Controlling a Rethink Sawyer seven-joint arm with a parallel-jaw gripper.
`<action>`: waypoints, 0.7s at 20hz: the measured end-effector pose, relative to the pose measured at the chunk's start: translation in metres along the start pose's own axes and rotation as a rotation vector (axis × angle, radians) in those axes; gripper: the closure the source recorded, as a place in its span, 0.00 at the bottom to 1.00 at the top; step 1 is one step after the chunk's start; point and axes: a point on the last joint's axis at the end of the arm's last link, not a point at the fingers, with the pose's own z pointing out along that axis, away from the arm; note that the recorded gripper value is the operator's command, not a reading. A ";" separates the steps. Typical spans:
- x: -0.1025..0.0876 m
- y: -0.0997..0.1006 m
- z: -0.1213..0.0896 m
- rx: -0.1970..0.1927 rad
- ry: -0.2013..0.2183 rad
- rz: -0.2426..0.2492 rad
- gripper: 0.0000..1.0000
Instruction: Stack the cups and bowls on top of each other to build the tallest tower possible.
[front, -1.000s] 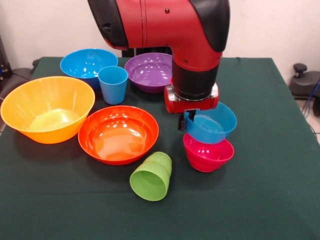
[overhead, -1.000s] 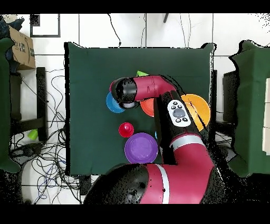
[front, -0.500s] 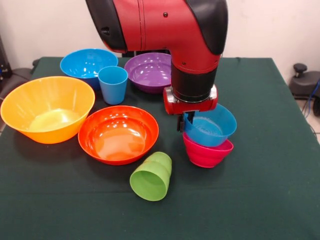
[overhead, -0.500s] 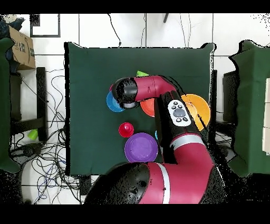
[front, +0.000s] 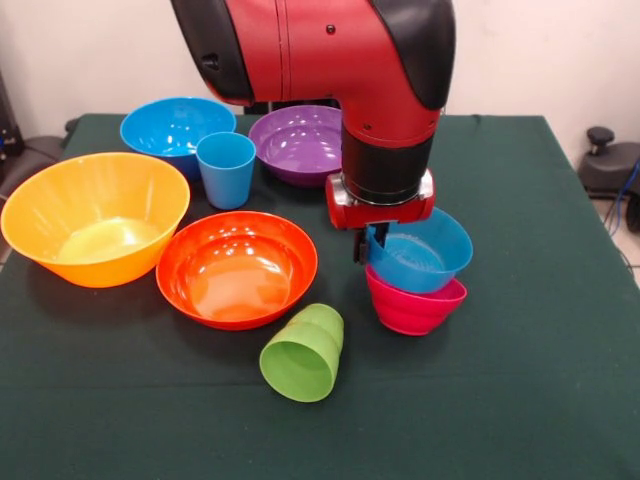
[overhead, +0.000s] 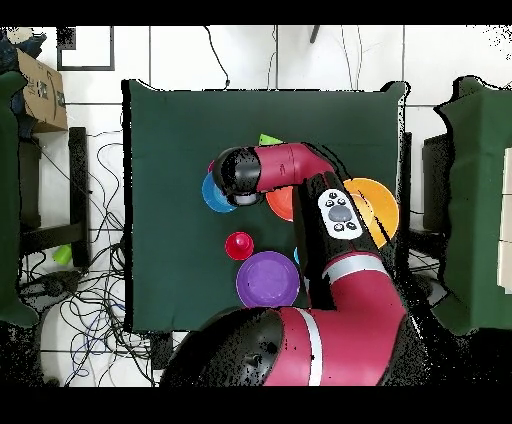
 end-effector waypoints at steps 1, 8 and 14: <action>0.000 0.000 0.000 0.000 -0.001 0.000 1.00; -0.001 0.000 -0.001 0.000 -0.003 0.000 1.00; -0.003 -0.001 -0.006 0.005 -0.012 0.000 1.00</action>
